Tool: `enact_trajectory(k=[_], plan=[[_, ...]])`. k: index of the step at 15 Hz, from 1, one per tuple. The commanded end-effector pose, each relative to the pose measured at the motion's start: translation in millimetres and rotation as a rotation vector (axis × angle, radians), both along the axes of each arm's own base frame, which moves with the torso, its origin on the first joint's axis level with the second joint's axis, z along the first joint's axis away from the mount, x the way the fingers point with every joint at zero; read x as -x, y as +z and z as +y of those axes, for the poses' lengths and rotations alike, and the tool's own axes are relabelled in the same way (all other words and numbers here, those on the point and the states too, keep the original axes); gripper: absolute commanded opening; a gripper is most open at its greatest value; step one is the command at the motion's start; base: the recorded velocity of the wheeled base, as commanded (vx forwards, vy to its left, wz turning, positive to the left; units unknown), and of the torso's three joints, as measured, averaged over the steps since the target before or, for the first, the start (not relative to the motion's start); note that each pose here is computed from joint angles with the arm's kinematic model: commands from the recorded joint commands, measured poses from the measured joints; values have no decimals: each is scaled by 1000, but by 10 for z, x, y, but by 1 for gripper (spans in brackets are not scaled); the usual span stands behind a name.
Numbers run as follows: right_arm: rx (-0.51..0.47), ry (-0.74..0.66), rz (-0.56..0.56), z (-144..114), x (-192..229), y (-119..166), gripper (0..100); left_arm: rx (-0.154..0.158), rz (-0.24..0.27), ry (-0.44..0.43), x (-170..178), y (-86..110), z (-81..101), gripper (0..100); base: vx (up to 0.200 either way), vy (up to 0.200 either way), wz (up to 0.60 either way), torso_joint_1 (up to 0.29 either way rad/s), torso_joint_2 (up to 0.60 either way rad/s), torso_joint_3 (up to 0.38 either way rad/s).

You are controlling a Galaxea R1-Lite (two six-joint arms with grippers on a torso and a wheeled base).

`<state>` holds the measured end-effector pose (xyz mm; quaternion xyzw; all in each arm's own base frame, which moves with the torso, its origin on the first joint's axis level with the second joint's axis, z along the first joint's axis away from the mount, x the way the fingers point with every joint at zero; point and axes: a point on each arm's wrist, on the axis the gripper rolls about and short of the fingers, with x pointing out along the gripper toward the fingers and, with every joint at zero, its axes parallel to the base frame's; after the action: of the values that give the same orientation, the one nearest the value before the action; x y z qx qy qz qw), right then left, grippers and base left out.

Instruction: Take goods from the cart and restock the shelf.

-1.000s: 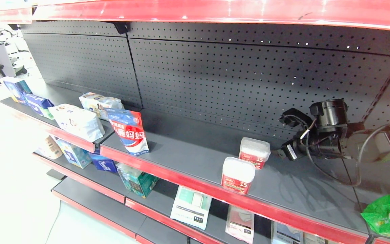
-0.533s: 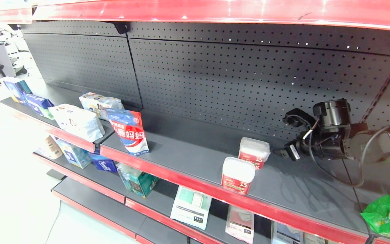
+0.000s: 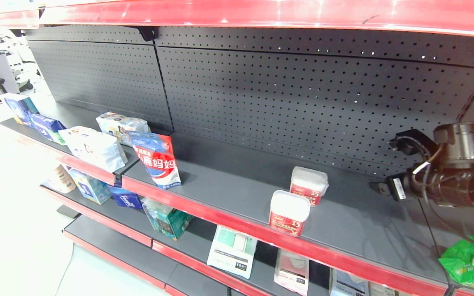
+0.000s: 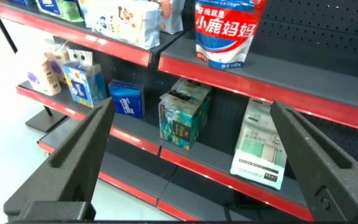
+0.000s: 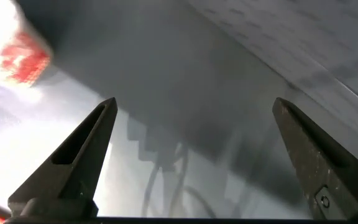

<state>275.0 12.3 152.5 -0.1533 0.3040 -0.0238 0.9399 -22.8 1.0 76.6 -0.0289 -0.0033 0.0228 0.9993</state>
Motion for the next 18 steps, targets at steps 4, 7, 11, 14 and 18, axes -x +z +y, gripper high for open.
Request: enact_trajectory(k=[4, 7, 11, 14, 18], plan=[[-89, -176, -199, -142, 1099, 253, 100, 1, -1, 0, 0, 0, 0, 100, 0, 0, 0, 0, 0, 0], [-91, -256, -314, -266, 1800, 120, 100, 1, -1, 0, 0, 0, 0, 100, 0, 0, 0, 0, 0, 0], [-160, -105, -513, -172, 2421, -91, 100, 1, -1, 0, 0, 0, 0, 100, 0, 0, 0, 0, 0, 0], [-172, -51, -615, -134, 2765, -414, 100, 1, -1, 0, 0, 0, 0, 100, 0, 0, 0, 0, 0, 0], [-161, -98, -596, -132, 2900, -687, 100, 1, -1, 0, 0, 0, 0, 100, 0, 0, 0, 0, 0, 0]])
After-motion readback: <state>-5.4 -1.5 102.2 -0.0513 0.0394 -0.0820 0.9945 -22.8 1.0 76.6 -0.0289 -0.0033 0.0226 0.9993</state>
